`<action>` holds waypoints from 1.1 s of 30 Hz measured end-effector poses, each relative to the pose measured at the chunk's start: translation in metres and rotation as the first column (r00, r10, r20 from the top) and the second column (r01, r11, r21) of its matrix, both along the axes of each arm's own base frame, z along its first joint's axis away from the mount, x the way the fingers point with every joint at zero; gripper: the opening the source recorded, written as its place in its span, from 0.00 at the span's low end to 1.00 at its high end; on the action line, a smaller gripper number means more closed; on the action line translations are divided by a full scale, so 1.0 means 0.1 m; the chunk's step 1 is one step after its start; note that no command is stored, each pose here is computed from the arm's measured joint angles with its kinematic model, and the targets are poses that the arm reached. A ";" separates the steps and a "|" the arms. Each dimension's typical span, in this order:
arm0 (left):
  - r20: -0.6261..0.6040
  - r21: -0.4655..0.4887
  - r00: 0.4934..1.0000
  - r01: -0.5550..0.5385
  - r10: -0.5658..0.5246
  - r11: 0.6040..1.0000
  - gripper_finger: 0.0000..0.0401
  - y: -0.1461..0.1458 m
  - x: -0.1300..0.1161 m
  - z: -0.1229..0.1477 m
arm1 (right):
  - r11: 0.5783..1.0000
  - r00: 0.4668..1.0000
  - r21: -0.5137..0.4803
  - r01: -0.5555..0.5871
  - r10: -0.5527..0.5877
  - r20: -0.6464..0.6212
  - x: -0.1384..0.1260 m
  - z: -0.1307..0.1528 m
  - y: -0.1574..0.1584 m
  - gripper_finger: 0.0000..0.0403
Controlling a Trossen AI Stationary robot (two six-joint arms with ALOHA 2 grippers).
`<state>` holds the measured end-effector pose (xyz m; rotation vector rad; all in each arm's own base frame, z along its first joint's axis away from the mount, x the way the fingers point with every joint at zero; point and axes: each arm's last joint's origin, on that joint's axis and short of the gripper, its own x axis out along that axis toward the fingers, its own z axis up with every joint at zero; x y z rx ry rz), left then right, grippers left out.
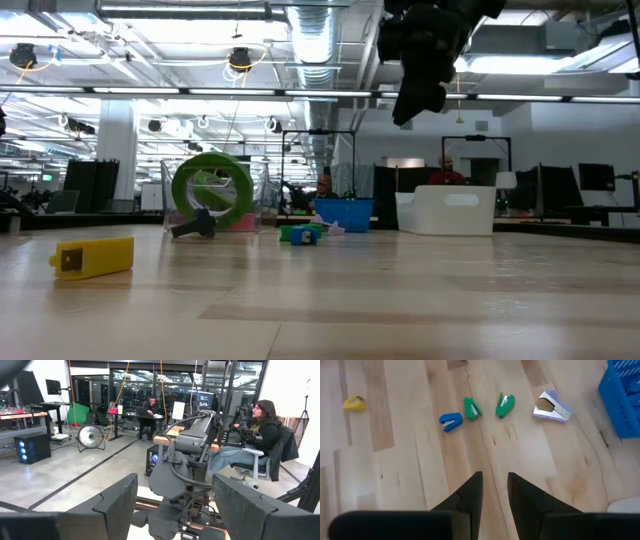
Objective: Pick and place Stapler, Stapler remover, tape
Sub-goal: Put the purple stapler remover into the white bin
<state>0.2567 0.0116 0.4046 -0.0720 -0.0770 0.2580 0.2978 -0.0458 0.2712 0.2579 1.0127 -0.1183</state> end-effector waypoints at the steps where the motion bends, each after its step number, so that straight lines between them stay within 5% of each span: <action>1: 0.000 0.000 1.000 0.000 0.000 1.000 0.61 0.00 0.00 0.00 | 1.000 1.000 0.000 -0.006 0.006 0.000 0.00 0.00 0.02 0.21; 21: 0.008 0.000 1.000 0.000 0.000 1.000 0.61 0.00 0.00 0.01 | 0.999 0.999 -0.012 -0.033 0.033 0.024 0.03 0.01 0.07 0.21; 28: 0.015 0.000 1.000 0.000 0.000 1.000 0.61 0.00 0.00 0.02 | 0.983 0.987 -0.090 -0.161 0.161 -0.012 0.00 0.09 0.05 0.22; 33: 0.015 0.000 1.000 0.000 0.000 1.000 0.61 0.00 0.00 0.01 | 0.939 0.965 -0.222 -0.261 0.258 -0.045 0.00 0.26 0.02 0.31</action>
